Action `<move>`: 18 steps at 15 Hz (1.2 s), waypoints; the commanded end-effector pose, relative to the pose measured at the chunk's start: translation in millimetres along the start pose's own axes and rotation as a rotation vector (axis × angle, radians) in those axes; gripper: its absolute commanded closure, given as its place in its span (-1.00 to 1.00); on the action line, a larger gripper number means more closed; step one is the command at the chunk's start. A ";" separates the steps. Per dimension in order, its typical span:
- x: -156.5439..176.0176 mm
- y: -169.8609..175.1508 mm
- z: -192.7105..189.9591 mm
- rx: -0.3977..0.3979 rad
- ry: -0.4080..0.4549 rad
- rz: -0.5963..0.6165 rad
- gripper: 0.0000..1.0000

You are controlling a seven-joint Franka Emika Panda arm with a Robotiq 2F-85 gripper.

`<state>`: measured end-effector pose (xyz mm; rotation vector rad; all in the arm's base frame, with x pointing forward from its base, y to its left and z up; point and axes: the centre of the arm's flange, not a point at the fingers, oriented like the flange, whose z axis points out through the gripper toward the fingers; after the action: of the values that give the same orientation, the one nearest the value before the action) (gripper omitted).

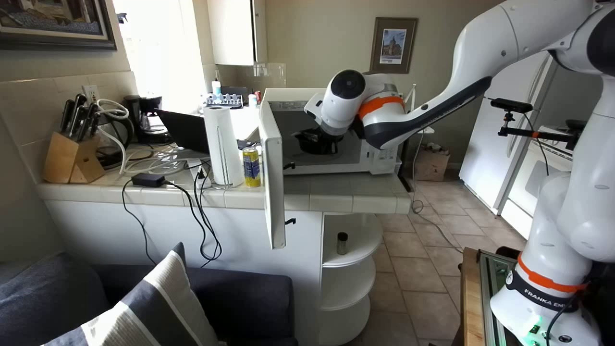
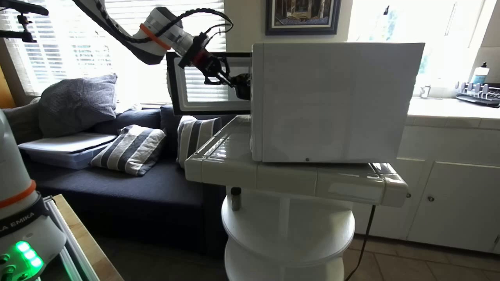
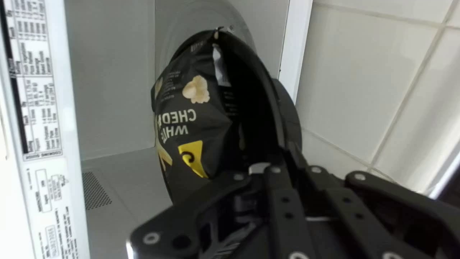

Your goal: Remove the black bowl from the microwave and put it on the microwave

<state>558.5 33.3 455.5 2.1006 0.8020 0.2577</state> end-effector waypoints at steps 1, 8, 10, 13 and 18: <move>-28.2 -8.8 -48.9 0.012 0.039 -0.096 0.96; -56.2 -0.1 -119.3 -0.015 0.142 -0.241 0.96; -66.7 7.2 -137.3 -0.018 0.166 -0.263 0.96; -84.0 23.4 -158.9 -0.012 0.191 -0.281 0.96; -108.5 77.4 -176.7 -0.029 0.207 -0.180 0.96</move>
<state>434.6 64.0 607.8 1.9434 1.1301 0.3746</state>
